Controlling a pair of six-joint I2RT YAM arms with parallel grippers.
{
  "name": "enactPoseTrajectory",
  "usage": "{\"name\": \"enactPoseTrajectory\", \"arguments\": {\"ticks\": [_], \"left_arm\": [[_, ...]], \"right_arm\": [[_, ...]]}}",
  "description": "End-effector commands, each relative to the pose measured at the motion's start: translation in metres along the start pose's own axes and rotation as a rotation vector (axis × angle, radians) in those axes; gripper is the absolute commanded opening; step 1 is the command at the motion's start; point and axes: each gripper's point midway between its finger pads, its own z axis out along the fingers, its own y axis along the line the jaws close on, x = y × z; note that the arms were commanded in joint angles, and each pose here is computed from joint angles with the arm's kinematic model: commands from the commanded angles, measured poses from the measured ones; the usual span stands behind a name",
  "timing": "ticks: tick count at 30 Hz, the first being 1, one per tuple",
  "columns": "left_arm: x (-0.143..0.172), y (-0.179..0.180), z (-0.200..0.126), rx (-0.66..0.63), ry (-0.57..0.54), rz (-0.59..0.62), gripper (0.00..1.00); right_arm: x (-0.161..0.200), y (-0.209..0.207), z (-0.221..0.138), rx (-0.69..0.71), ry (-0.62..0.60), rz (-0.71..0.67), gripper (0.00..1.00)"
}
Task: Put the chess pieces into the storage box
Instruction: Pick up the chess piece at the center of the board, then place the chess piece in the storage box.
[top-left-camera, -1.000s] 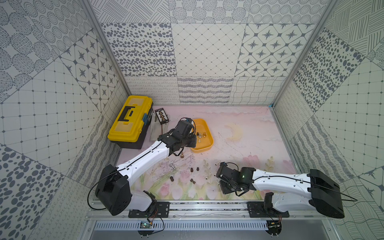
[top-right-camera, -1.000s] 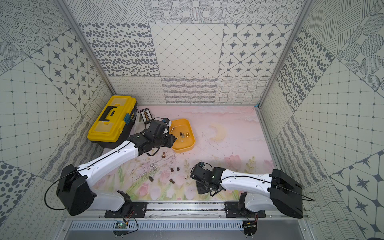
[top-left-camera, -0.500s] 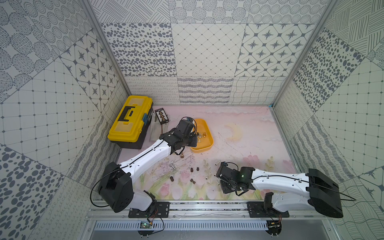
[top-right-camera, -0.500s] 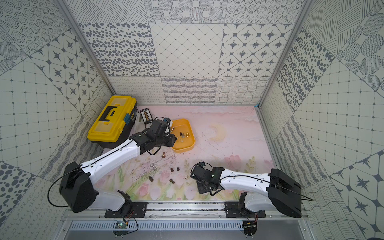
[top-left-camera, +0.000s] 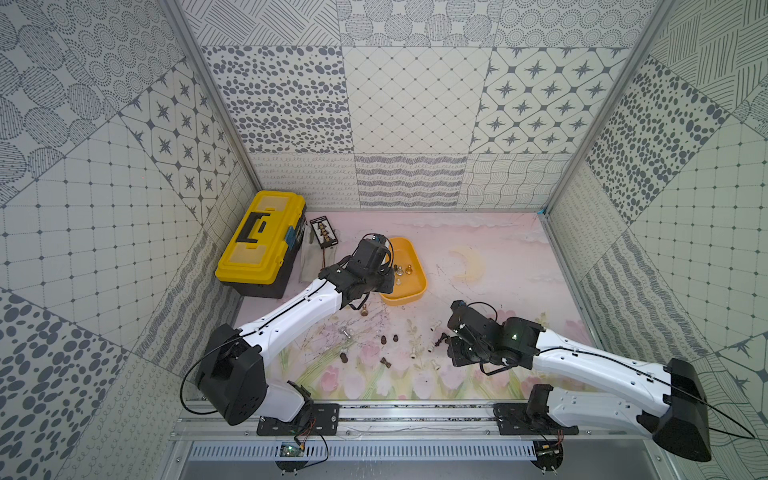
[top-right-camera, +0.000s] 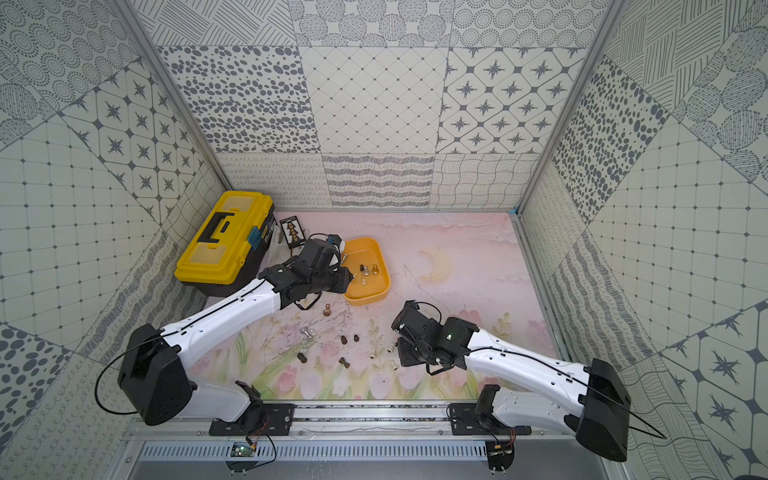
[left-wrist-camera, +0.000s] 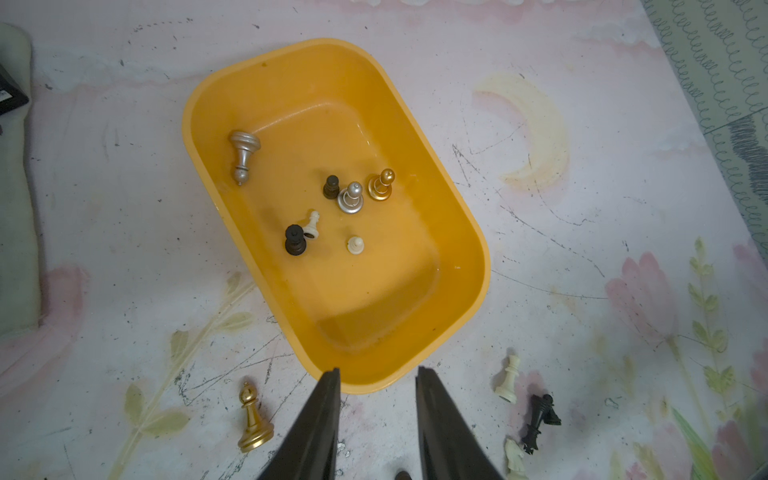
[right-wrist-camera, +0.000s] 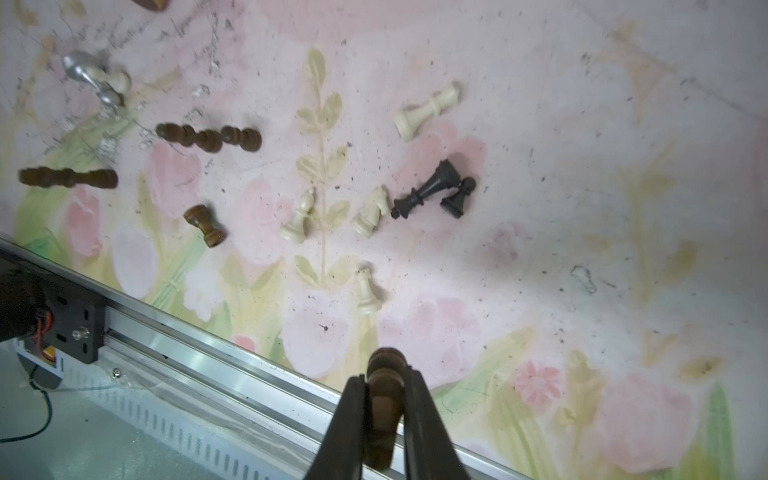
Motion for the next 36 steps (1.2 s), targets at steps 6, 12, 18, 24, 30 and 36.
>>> {"name": "enactPoseTrajectory", "arguments": {"ticks": [6,12,18,24,30,36], "left_arm": [[-0.009,0.003,-0.028,-0.012,-0.076,0.037,0.36],[-0.004,0.022,-0.031,-0.075,-0.129,0.04,0.36],[-0.003,0.032,-0.028,-0.1,-0.137,0.032,0.36],[-0.006,0.034,-0.029,-0.089,-0.154,0.015,0.36],[-0.01,0.032,-0.029,-0.041,-0.176,-0.021,0.36],[-0.006,0.038,-0.026,-0.055,-0.166,-0.026,0.36]], "right_arm": [[-0.091,0.01,-0.019,-0.055,-0.094,-0.039,0.0],[-0.186,0.055,0.002,-0.137,-0.177,-0.102,0.0],[-0.249,0.087,0.036,-0.171,-0.227,-0.163,0.0],[-0.281,0.094,0.078,-0.16,-0.19,-0.191,0.0],[-0.305,0.088,0.121,-0.078,-0.151,-0.247,0.0],[-0.33,0.081,0.153,-0.058,-0.143,-0.263,0.0]]}}
